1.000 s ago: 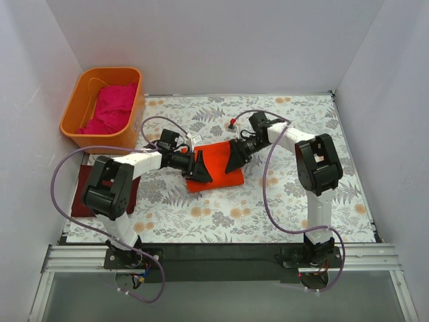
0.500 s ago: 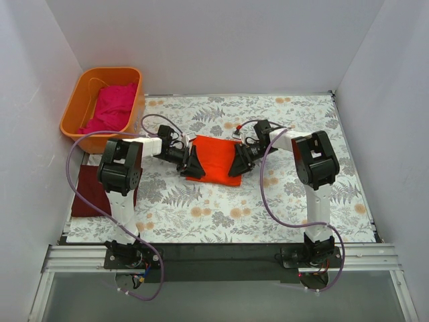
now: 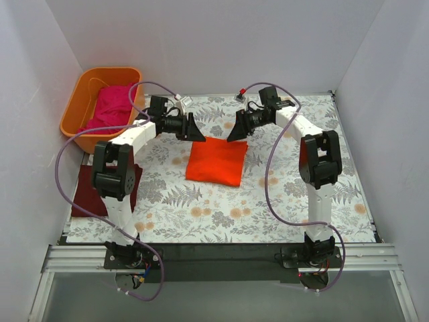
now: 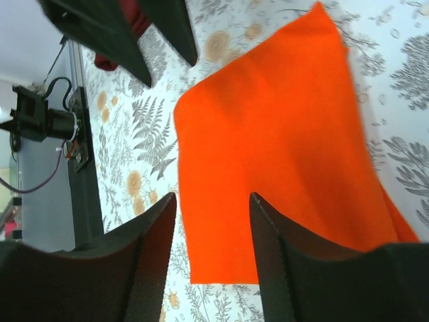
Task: Fold and stack the t-shirts
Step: Fold the tshirt
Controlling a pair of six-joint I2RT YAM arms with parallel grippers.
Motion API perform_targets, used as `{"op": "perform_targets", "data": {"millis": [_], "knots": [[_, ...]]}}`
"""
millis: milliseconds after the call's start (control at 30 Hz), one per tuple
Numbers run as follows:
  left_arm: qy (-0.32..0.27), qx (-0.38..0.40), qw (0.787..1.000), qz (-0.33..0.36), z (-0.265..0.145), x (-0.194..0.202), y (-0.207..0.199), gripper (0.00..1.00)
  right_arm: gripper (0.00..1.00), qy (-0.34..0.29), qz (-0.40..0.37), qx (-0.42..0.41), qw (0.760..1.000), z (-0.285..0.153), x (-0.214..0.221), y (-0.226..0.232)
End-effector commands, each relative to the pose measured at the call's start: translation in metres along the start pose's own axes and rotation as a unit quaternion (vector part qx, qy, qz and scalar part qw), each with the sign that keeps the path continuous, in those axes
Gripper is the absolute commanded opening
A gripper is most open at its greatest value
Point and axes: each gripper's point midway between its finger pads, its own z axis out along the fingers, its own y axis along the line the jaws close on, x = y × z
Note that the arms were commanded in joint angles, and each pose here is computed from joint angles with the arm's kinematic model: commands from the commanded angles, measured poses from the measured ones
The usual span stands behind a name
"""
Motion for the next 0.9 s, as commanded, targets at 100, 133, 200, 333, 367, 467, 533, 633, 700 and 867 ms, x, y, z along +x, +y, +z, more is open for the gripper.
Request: {"op": "perform_targets", "data": {"millis": [100, 133, 200, 333, 367, 467, 533, 633, 700, 867], "knots": [[-0.067, -0.044, 0.995, -0.066, 0.044, -0.055, 0.075, 0.39, 0.46, -0.005, 0.032, 0.023, 0.999, 0.002, 0.007, -0.063], [-0.077, -0.054, 0.993, -0.067, 0.048, -0.06, 0.085, 0.38, 0.44, -0.002, 0.037, 0.027, 0.999, 0.004, 0.014, -0.076], [-0.077, -0.063, 0.992, -0.078, 0.056, -0.058, 0.102, 0.38, 0.44, 0.001, 0.022, 0.041, 0.999, 0.007, 0.014, -0.092], [-0.065, -0.099, 0.986, -0.117, 0.064, -0.034, 0.135, 0.37, 0.42, 0.016, 0.044, 0.069, 0.997, 0.009, 0.038, -0.127], [-0.063, -0.104, 0.985, -0.123, 0.063, -0.03, 0.137, 0.36, 0.41, 0.016, 0.048, 0.075, 0.996, 0.007, 0.04, -0.132], [-0.053, -0.096, 0.983, -0.147, 0.056, -0.021, 0.123, 0.36, 0.41, 0.019, 0.045, 0.106, 0.993, -0.005, 0.044, -0.147], [-0.039, -0.09, 0.98, -0.172, 0.05, -0.004, 0.111, 0.39, 0.43, 0.023, 0.009, 0.114, 0.993, -0.012, 0.037, -0.142], [-0.059, -0.065, 0.986, -0.141, 0.03, -0.014, 0.069, 0.43, 0.5, 0.019, -0.031, 0.111, 0.993, -0.02, 0.02, -0.117], [-0.094, -0.051, 0.989, -0.098, 0.008, -0.035, 0.032, 0.46, 0.52, 0.016, -0.051, 0.105, 0.993, -0.021, 0.011, -0.097], [-0.143, -0.058, 0.987, -0.053, -0.035, -0.049, -0.019, 0.48, 0.58, 0.045, -0.148, 0.12, 0.981, -0.009, 0.003, -0.025]]}}
